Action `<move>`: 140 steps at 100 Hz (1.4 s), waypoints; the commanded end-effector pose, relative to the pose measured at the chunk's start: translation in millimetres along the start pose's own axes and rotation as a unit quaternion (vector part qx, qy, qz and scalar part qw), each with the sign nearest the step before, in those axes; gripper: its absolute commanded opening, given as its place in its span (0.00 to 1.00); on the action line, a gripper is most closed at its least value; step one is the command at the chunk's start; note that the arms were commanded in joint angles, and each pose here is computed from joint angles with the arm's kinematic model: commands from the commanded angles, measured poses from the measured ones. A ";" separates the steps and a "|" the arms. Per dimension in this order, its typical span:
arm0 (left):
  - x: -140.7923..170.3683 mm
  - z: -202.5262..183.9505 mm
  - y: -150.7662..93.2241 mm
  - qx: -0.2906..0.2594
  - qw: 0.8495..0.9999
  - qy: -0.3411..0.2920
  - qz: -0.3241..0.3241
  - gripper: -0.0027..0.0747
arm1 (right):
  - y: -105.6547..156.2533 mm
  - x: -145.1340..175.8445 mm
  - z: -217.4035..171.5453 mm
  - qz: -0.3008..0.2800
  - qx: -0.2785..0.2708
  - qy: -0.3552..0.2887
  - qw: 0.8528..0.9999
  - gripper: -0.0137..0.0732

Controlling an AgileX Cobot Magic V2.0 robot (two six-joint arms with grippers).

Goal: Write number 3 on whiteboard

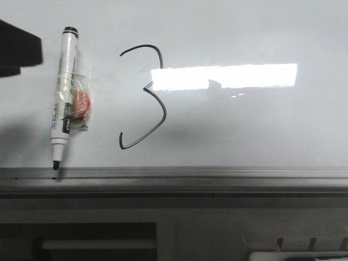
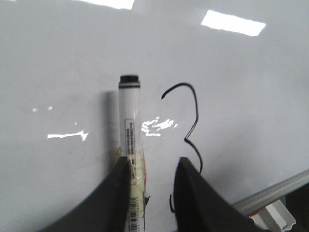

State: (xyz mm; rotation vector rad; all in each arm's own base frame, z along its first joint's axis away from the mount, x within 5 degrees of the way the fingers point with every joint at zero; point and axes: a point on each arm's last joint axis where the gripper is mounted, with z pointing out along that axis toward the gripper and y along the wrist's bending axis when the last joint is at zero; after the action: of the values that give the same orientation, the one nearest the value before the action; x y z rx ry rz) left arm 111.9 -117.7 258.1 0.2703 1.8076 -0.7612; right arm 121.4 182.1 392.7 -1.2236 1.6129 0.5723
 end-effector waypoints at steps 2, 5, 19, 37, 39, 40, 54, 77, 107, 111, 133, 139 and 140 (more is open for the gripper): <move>-18.3 -16.6 -2.3 0.019 0.998 -0.058 0.026 0.01 | -2.1 -11.0 -20.1 -0.001 0.025 -0.054 0.998 0.08; -21.4 -22.6 -3.2 0.029 0.997 -0.067 0.033 0.01 | -0.8 -7.6 -22.2 -0.001 0.025 -0.053 0.998 0.09; -26.7 -44.4 -7.7 0.077 0.987 -0.089 0.105 0.01 | 6.6 12.4 -38.1 0.000 0.034 -0.066 0.997 0.09; -23.9 -64.3 -13.3 0.134 0.972 -0.083 0.173 0.01 | 17.1 46.5 -71.4 0.000 0.082 -0.145 0.986 0.09; -23.2 -65.9 -13.7 0.139 0.970 -0.082 0.181 0.01 | 18.2 51.6 -72.6 0.000 0.086 -0.149 0.985 0.09; -22.7 -66.9 -14.0 0.142 0.969 -0.081 0.187 0.01 | 19.4 55.2 -74.9 0.000 0.088 -0.153 0.984 0.09; -17.1 -72.2 -15.5 0.161 0.951 -0.065 0.255 0.01 | 31.1 92.2 -93.1 -0.001 0.108 -0.190 0.976 0.09; -16.1 -72.2 -15.6 0.162 0.950 -0.061 0.261 0.01 | 46.4 138.4 -106.1 -0.004 0.115 -0.216 0.970 0.09; -16.1 -72.2 -15.6 0.162 0.950 -0.061 0.261 0.01 | 52.2 157.1 -107.6 -0.005 0.116 -0.224 0.968 0.09; -16.1 -72.2 -15.6 0.162 0.950 -0.061 0.261 0.01 | 52.2 157.1 -107.6 -0.005 0.116 -0.224 0.968 0.09; -16.1 -72.2 -15.6 0.162 0.950 -0.061 0.261 0.01 | 52.2 157.1 -107.6 -0.005 0.116 -0.224 0.968 0.09; -16.1 -72.2 -15.6 0.162 0.950 -0.061 0.261 0.01 | 52.2 157.1 -107.6 -0.005 0.116 -0.224 0.968 0.09; -16.1 -72.2 -15.6 0.162 0.950 -0.061 0.261 0.01 | 52.2 157.1 -107.6 -0.005 0.116 -0.224 0.968 0.09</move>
State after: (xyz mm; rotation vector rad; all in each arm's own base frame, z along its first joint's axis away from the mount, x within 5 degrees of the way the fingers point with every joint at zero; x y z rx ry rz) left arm 52.1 -83.5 278.8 0.9242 1.4457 -0.6725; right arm 27.7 47.7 268.8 -0.9339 1.3147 0.5846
